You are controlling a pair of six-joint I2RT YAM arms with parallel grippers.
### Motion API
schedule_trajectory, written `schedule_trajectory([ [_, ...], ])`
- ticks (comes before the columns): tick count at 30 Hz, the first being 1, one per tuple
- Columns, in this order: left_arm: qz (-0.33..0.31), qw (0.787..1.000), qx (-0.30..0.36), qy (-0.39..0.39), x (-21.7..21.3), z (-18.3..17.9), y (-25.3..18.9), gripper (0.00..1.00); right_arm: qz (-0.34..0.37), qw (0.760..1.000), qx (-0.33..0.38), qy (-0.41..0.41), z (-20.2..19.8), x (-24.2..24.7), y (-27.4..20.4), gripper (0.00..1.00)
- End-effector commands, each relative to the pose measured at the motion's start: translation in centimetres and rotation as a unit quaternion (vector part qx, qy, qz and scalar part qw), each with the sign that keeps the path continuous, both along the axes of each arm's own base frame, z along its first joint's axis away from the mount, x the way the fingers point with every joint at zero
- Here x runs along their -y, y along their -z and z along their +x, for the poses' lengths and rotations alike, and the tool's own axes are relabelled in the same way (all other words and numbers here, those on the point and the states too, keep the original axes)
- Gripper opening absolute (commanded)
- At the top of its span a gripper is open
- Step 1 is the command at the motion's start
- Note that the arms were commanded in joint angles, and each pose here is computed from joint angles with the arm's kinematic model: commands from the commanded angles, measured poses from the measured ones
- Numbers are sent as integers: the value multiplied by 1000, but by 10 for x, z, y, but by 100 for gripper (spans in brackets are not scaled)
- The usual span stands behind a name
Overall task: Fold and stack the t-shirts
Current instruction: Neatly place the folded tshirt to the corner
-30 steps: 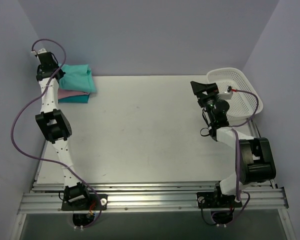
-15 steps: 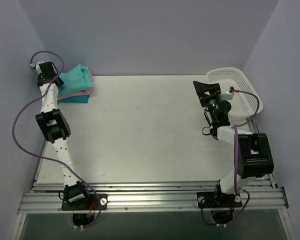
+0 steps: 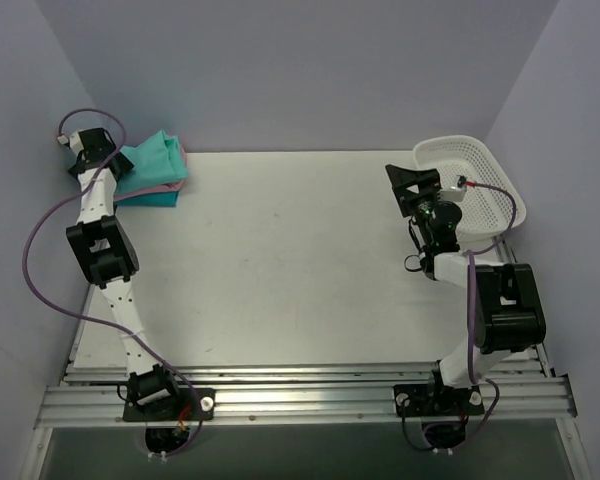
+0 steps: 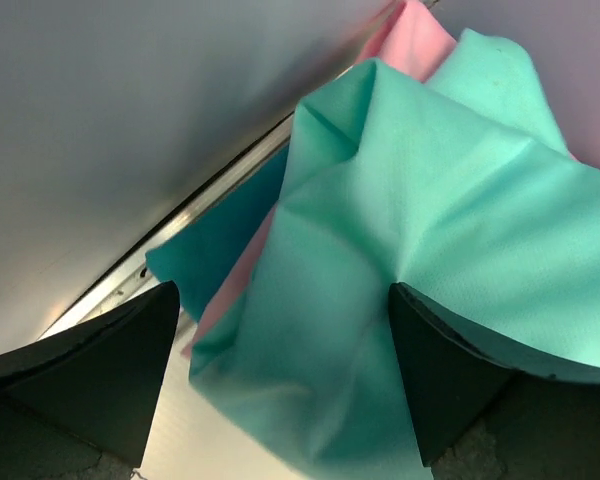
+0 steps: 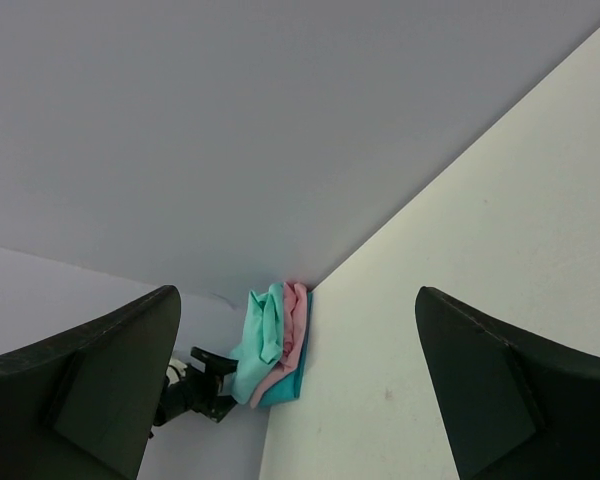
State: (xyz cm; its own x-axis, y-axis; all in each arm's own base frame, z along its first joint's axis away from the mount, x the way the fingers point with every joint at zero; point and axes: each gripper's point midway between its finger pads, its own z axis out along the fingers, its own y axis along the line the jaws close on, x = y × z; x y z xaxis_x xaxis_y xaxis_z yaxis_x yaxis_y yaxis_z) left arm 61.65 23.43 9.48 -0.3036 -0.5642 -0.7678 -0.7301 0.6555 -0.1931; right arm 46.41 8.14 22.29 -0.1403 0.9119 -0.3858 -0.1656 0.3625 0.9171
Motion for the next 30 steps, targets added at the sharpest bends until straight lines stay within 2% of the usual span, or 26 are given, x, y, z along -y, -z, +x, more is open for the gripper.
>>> schedule_trajectory([
  [1, 40, 992, 115, -17, -3, -1, -122, 94, 5, 998, 60, -10, -6, -1, -28, 100],
  [2, 46, 990, 135, -7, 9, -2, -148, 94, 5, 998, 62, -10, -6, -1, -29, 100],
  [7, 72, 981, 177, 6, 33, -15, -210, 94, 7, 998, 68, -15, -10, -3, -33, 100],
  [11, 129, 973, 192, 2, 51, -33, -258, 94, 6, 997, 69, -16, -12, -4, -34, 100],
  [16, 129, 965, 229, 0, 83, -64, -311, 94, -1, 997, 71, -24, -12, -13, -37, 100],
  [19, 119, 966, 229, 5, 113, -82, -317, 94, -14, 997, 64, -29, -10, -23, -36, 100],
  [22, 87, 974, 209, 25, 143, -96, -300, 94, -44, 997, 54, -35, -9, -42, -40, 100],
  [24, 74, 976, 196, 62, 181, -102, -288, 94, -88, 995, 15, -43, -4, -65, -41, 100],
  [25, 72, 978, 176, 80, 193, -115, -270, 94, -149, 988, 1, -42, -1, -73, -36, 100],
  [27, 81, 977, 161, 116, 226, -127, -256, 94, -213, 974, -55, -48, -7, -97, -20, 100],
  [28, 85, 976, 159, 119, 233, -142, -256, 94, -237, 969, -45, -50, -8, -104, -31, 100],
  [29, 89, 981, 126, 118, 239, -155, -229, 94, -243, 967, -45, -54, -13, -109, -31, 100],
  [30, 104, 981, 117, 112, 249, -169, -222, 94, -241, 968, -24, -64, -24, -121, -43, 100],
])
